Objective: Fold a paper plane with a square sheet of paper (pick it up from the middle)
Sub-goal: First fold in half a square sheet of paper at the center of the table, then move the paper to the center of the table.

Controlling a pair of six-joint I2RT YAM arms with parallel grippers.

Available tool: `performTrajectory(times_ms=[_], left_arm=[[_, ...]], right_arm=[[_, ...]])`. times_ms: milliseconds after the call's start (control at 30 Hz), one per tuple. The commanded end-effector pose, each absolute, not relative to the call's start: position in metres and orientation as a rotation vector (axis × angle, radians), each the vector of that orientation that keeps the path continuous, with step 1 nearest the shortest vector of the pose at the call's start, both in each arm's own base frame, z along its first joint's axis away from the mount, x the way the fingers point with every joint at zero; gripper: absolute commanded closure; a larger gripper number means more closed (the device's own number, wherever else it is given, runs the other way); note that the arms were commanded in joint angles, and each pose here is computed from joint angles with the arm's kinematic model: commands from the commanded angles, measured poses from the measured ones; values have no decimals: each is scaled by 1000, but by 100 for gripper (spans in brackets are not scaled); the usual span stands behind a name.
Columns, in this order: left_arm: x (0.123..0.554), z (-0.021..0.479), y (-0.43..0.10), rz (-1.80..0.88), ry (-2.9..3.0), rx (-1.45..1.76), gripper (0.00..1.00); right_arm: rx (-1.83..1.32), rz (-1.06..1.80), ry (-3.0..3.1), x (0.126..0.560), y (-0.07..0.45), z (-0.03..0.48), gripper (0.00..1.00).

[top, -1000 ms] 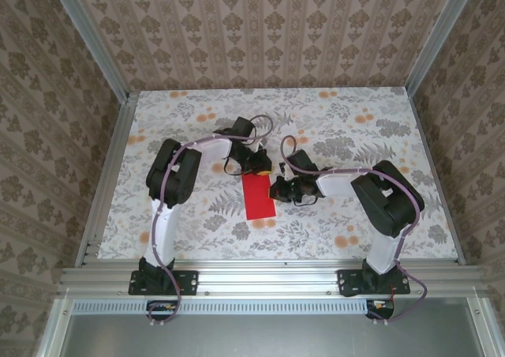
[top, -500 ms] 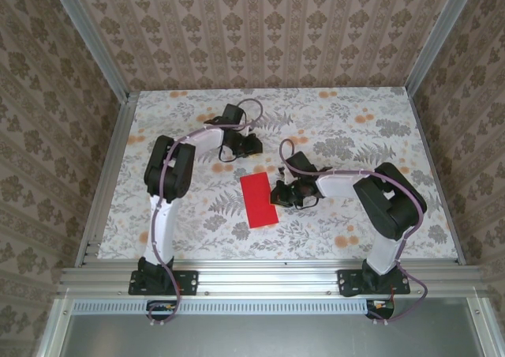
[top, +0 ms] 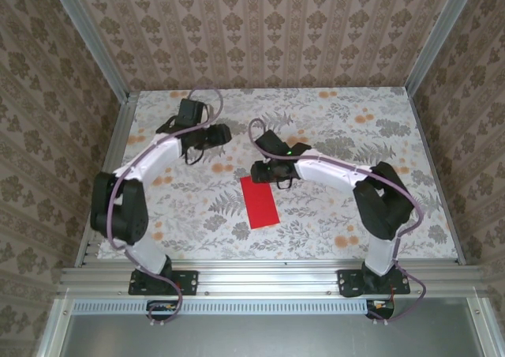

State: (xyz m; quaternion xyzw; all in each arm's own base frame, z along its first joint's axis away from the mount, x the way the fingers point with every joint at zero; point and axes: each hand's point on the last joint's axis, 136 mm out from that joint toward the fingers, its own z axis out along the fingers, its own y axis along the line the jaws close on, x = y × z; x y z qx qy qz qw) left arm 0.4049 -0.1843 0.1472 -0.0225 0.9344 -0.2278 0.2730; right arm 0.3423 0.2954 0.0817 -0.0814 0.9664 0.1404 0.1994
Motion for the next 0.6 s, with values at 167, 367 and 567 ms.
performTrajectory(times_ms=[167, 367, 567], left_arm=[[358, 105, -118, -468, 2557, -331, 17], [344, 84, -119, -553, 2585, -326, 5], [336, 81, -131, -664, 2599, -307, 3]], right_arm=[[-373, 143, 2789, 338, 296, 40, 51], [-330, 153, 2792, 349, 306, 27, 48], [-259, 71, 2836, 353, 294, 3, 49]])
